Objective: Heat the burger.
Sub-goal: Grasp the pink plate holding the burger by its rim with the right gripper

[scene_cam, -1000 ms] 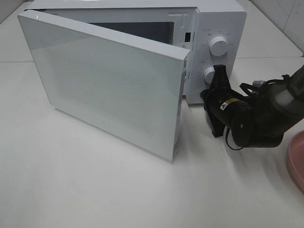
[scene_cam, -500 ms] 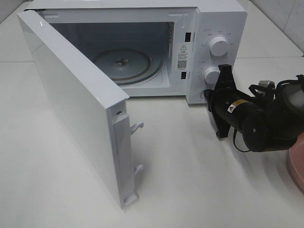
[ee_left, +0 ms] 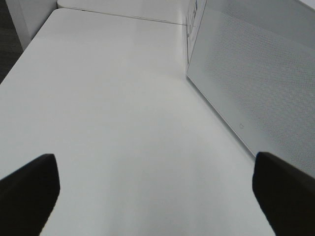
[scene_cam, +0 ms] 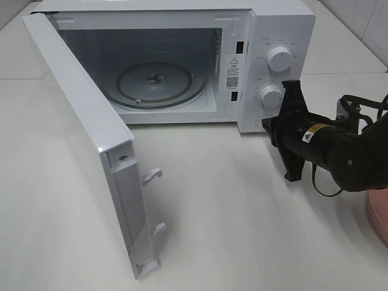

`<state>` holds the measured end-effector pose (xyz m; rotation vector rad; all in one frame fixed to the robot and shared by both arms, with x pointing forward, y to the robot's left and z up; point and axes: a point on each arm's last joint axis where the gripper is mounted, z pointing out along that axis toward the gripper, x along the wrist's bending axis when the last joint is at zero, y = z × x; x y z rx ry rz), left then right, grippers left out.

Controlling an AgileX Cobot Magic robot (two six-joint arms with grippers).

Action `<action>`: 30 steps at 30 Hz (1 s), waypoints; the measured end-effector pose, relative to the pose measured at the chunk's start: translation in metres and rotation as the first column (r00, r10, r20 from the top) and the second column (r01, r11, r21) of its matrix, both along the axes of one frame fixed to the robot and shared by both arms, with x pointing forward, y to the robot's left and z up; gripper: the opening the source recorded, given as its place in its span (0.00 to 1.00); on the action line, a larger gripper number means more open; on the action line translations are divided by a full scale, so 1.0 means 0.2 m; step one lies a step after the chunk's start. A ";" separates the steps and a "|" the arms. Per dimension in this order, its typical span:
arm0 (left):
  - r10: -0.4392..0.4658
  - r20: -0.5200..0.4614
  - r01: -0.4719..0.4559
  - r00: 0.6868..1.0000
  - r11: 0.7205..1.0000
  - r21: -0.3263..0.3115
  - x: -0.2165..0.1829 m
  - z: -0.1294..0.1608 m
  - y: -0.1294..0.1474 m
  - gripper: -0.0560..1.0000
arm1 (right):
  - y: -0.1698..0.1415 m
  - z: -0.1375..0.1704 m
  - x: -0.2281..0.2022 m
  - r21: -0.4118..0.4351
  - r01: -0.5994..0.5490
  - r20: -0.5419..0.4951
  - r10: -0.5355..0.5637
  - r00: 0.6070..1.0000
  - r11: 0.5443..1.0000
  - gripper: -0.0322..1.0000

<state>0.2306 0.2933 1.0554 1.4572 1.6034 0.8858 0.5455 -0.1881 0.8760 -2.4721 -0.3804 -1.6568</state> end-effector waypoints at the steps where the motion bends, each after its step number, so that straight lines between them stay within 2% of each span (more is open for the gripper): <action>1: 0.000 0.000 0.000 1.000 1.000 0.000 0.00 0.00 0.00 0.99 | 0.00 0.02 -0.02 -0.029 -0.025 -0.019 0.025 1.000 0.999 0.04; 4: 0.000 0.000 0.000 1.000 1.000 0.000 0.00 0.00 0.00 0.99 | 0.00 0.05 -0.04 -0.082 -0.067 -0.041 0.063 0.997 0.994 0.04; 5: 0.000 0.000 0.000 1.000 1.000 0.000 0.00 0.00 0.00 0.99 | 0.00 0.08 -0.05 -0.124 -0.094 -0.050 0.088 0.995 0.988 0.04; 6: 0.000 0.000 0.000 1.000 1.000 0.000 0.00 0.00 0.00 0.99 | 0.00 0.08 -0.05 -0.124 -0.094 -0.050 0.088 0.995 0.988 0.04; 8: 0.000 0.000 0.000 1.000 1.000 0.000 0.00 0.00 0.00 0.99 | 0.00 0.13 -0.07 -0.190 -0.132 -0.063 0.122 0.991 0.973 0.04; 9: 0.000 0.000 0.000 1.000 1.000 0.000 0.00 0.00 0.00 0.99 | 0.00 0.13 -0.07 -0.190 -0.132 -0.063 0.122 0.991 0.973 0.04; 10: 0.000 0.000 0.000 1.000 1.000 0.000 0.00 0.00 0.00 0.99 | -0.01 0.16 -0.08 -0.234 -0.158 -0.073 0.145 0.987 0.959 0.04; 12: 0.000 0.000 0.000 1.000 1.000 0.000 0.00 0.00 0.00 0.99 | -0.01 0.17 -0.09 -0.258 -0.174 -0.080 0.158 0.984 0.950 0.04; 13: 0.000 0.000 0.000 1.000 1.000 0.000 0.00 0.00 0.00 0.99 | -0.01 0.20 -0.10 -0.305 -0.203 -0.090 0.184 0.979 0.930 0.04; 16: 0.000 0.000 0.000 1.000 1.000 0.000 0.00 0.00 0.00 0.99 | -0.02 0.23 -0.11 -0.347 -0.230 -0.101 0.208 0.973 0.909 0.04; 18: 0.000 0.000 0.000 1.000 1.000 0.000 0.00 0.00 0.00 0.99 | -0.02 0.26 -0.14 -0.408 -0.273 -0.123 0.244 0.962 0.871 0.04; 20: 0.000 0.000 0.000 1.000 1.000 0.000 0.00 0.00 0.00 0.99 | -0.03 0.27 -0.14 -0.429 -0.290 -0.133 0.258 0.957 0.855 0.04; 21: 0.000 0.000 0.000 1.000 1.000 0.000 0.00 0.00 0.00 0.99 | -0.03 0.28 -0.16 -0.470 -0.323 -0.154 0.284 0.946 0.822 0.04; 22: 0.000 0.000 0.000 1.000 1.000 0.000 0.00 0.00 0.00 0.99 | -0.03 0.28 -0.16 -0.470 -0.323 -0.154 0.284 0.946 0.822 0.04; 23: 0.000 0.000 0.000 1.000 1.000 0.000 0.00 0.00 0.00 0.99 | -0.04 0.30 -0.17 -0.504 -0.352 -0.172 0.308 0.936 0.788 0.04; 24: 0.000 0.000 0.000 1.000 1.000 0.000 0.00 0.00 0.00 0.99 | -0.04 0.30 -0.17 -0.504 -0.352 -0.172 0.308 0.936 0.788 0.04; 26: 0.000 0.000 0.000 1.000 1.000 0.000 0.00 0.00 0.00 0.99 | -0.04 0.32 -0.20 -0.554 -0.399 -0.206 0.344 0.916 0.731 0.04; 27: 0.000 0.000 0.000 1.000 1.000 0.000 0.00 0.00 0.00 0.99 | -0.04 0.32 -0.20 -0.554 -0.399 -0.206 0.344 0.916 0.731 0.04; 28: 0.000 0.000 0.000 1.000 1.000 0.000 0.00 0.00 0.00 0.99 | -0.04 0.33 -0.20 -0.570 -0.413 -0.214 0.356 0.909 0.710 0.04; 29: 0.000 0.000 0.000 1.000 1.000 0.000 0.00 0.00 0.00 0.99 | -0.05 0.33 -0.22 -0.595 -0.447 -0.245 0.378 0.893 0.668 0.05; 30: 0.000 0.000 0.000 1.000 1.000 0.000 0.00 0.00 0.00 0.99 | -0.05 0.33 -0.22 -0.595 -0.447 -0.245 0.378 0.893 0.668 0.05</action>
